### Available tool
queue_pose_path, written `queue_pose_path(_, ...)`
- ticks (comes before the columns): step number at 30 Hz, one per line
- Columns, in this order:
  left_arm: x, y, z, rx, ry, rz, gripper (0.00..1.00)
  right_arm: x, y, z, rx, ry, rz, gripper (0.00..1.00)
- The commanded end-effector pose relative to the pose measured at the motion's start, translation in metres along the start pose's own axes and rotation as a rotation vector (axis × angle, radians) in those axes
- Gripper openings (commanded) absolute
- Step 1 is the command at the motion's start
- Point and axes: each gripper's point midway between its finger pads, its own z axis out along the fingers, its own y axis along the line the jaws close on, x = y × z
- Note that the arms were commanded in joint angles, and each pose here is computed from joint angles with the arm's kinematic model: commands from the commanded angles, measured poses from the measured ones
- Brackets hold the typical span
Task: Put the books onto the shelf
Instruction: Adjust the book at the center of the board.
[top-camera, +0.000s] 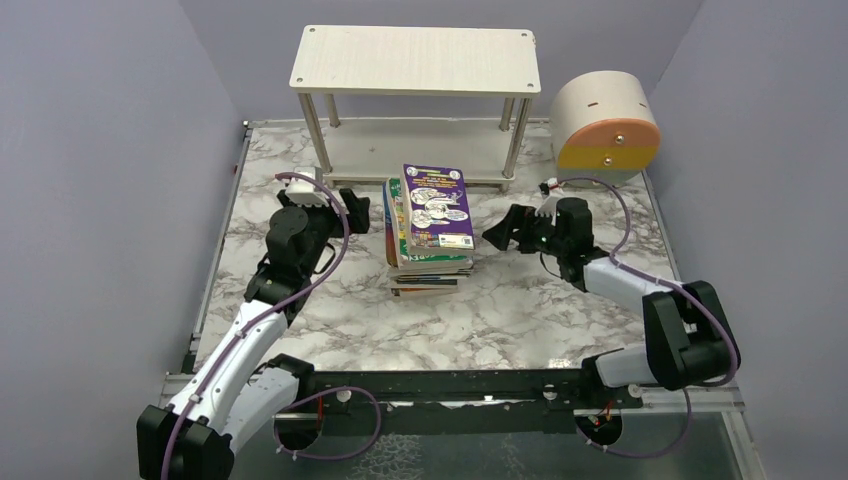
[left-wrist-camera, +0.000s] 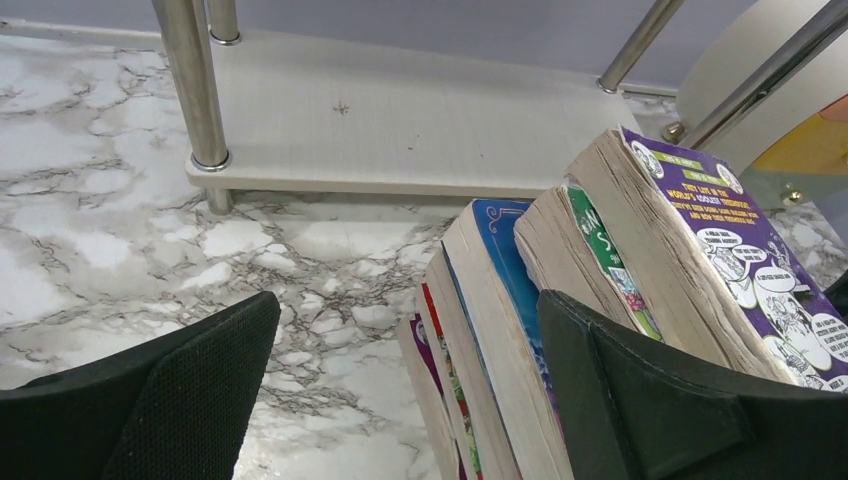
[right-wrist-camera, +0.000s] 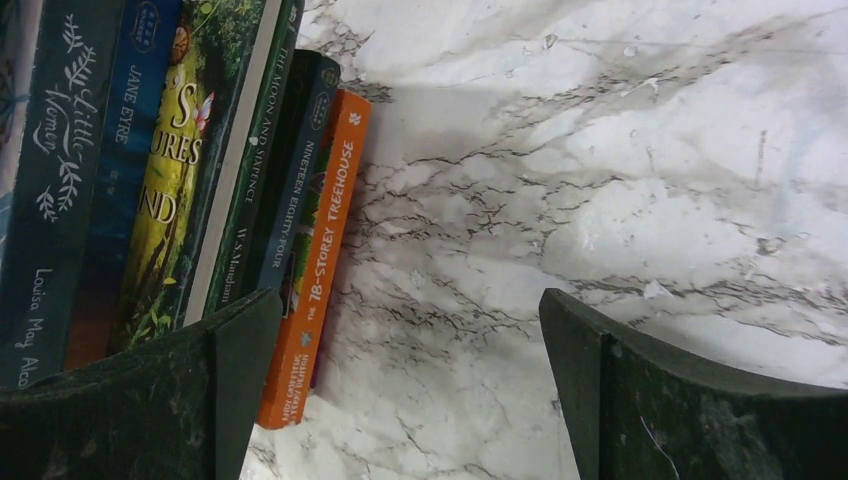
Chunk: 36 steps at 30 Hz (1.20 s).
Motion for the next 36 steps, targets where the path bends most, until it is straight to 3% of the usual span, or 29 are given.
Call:
queue_pose_path(1,-0.008,0.000,-0.001,-0.013,-0.027,-0.015,0.98,-0.006,0.017,0.016,-0.116,-0.014,0.027,0.97)
queue_pose_path(4,-0.011,0.002,-0.002,-0.020,-0.039,-0.018,0.98,0.001,0.018,0.026,-0.150,0.006,0.054,0.78)
queue_pose_path(9,-0.018,0.004,-0.009,-0.032,-0.073,-0.034,0.98,0.010,0.015,0.042,-0.174,0.017,0.089,0.27)
queue_pose_path(12,-0.022,0.005,-0.013,-0.037,-0.101,-0.050,0.98,0.014,0.017,0.055,-0.210,0.032,0.116,0.11)
queue_pose_path(22,-0.014,0.017,-0.004,-0.104,-0.099,-0.071,0.96,0.025,0.016,0.099,-0.283,0.044,0.166,0.01)
queue_pose_path(36,-0.027,0.024,-0.006,-0.150,-0.127,-0.063,0.95,0.062,0.061,0.165,-0.361,0.117,0.176,0.01)
